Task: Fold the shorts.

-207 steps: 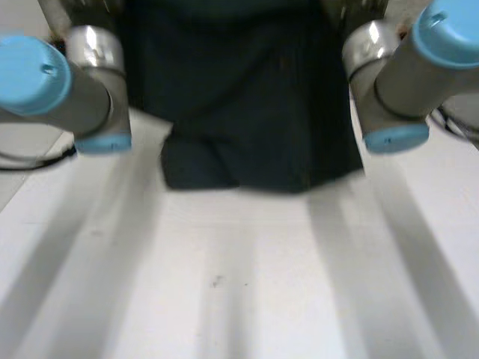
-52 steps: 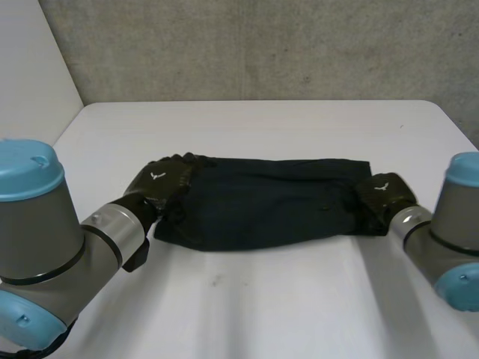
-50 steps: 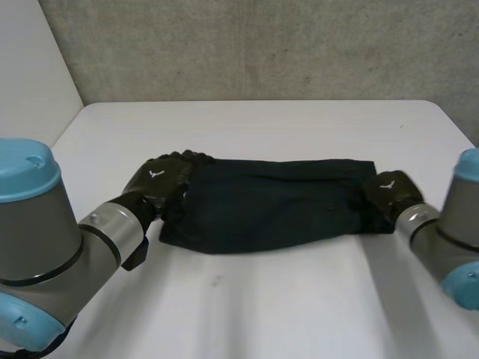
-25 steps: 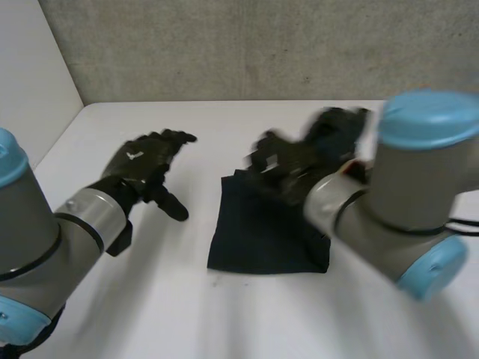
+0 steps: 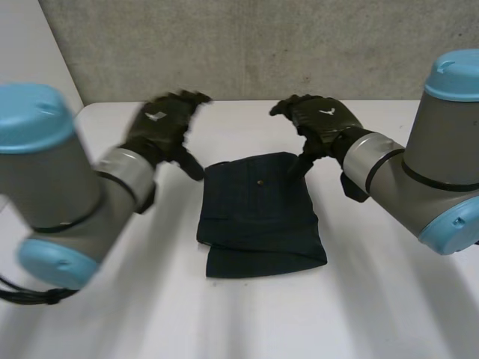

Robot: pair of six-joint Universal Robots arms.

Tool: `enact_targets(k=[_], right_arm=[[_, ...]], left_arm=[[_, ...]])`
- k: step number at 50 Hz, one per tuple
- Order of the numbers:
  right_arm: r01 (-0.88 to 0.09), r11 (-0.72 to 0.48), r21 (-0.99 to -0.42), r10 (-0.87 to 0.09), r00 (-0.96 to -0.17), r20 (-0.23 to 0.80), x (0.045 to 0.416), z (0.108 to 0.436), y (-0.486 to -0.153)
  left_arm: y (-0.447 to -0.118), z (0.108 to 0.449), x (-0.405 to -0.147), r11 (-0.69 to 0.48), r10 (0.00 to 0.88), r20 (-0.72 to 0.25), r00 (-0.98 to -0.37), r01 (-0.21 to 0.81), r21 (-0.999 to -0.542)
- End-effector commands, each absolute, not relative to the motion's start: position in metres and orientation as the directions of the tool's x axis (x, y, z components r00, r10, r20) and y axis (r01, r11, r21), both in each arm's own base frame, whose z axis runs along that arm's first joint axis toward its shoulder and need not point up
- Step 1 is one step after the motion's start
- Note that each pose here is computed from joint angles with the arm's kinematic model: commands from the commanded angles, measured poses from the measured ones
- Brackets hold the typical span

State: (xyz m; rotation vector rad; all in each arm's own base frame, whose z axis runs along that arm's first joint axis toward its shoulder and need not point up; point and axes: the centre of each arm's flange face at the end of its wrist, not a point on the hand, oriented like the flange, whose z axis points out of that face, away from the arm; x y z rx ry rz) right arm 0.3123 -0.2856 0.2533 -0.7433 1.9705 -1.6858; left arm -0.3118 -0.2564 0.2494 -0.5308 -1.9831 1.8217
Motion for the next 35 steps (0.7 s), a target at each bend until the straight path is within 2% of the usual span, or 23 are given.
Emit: enact_targets(k=[1, 6, 11, 16, 20, 24, 25, 27, 28, 31, 35], right_arm=[[-0.232, 0.169, -0.958, -0.647, -0.759, 0.07, 0.312, 0.204, -0.297], [-0.332, 0.21, -0.919, -0.666, -0.737, 0.114, 0.316, 0.158, -0.303], [-0.405, 0.227, -0.886, -0.667, -0.727, 0.162, 0.315, 0.134, -0.304], [-0.448, 0.19, -0.873, -0.658, -0.718, 0.225, 0.312, 0.14, -0.306], [-0.426, 0.126, -0.896, -0.646, -0.721, 0.252, 0.313, 0.171, -0.304], [-0.397, 0.083, -0.914, -0.633, -0.729, 0.259, 0.312, 0.196, -0.3], [-0.378, 0.05, -0.925, -0.622, -0.736, 0.268, 0.311, 0.213, -0.298], [-0.352, 0.013, -0.936, -0.598, -0.753, 0.275, 0.308, 0.233, -0.296], [-0.337, 0.005, -0.942, -0.581, -0.768, 0.271, 0.306, 0.241, -0.296], [-0.27, -0.037, -0.962, -0.464, -0.848, 0.256, 0.291, 0.283, -0.296], [-0.225, -0.08, -0.971, -0.302, -0.923, 0.239, 0.271, 0.322, -0.294]], left_arm=[[-0.253, 0.19, -0.356, 0.159, 0.601, -0.024, -0.799, 0.148, -0.976], [-0.26, 0.158, -0.361, 0.189, 0.582, -0.092, -0.808, 0.243, -0.951], [-0.263, 0.132, -0.356, 0.207, 0.566, -0.203, -0.799, 0.376, -0.903], [-0.257, 0.125, -0.354, 0.22, 0.581, -0.224, -0.782, 0.416, -0.882], [-0.255, 0.128, -0.352, 0.222, 0.581, -0.223, -0.783, 0.416, -0.882], [-0.257, 0.169, -0.349, 0.165, 0.557, -0.213, -0.803, 0.358, -0.919], [-0.256, 0.192, -0.347, 0.131, 0.544, -0.206, -0.813, 0.325, -0.937], [-0.256, 0.213, -0.344, 0.102, 0.531, -0.193, -0.825, 0.288, -0.952], [-0.254, 0.239, -0.339, 0.068, 0.515, -0.172, -0.84, 0.24, -0.968], [-0.251, 0.278, -0.325, 0.022, 0.485, -0.145, -0.863, 0.178, -0.984], [-0.248, 0.33, -0.289, -0.013, 0.41, -0.129, -0.903, 0.136, -0.991]])
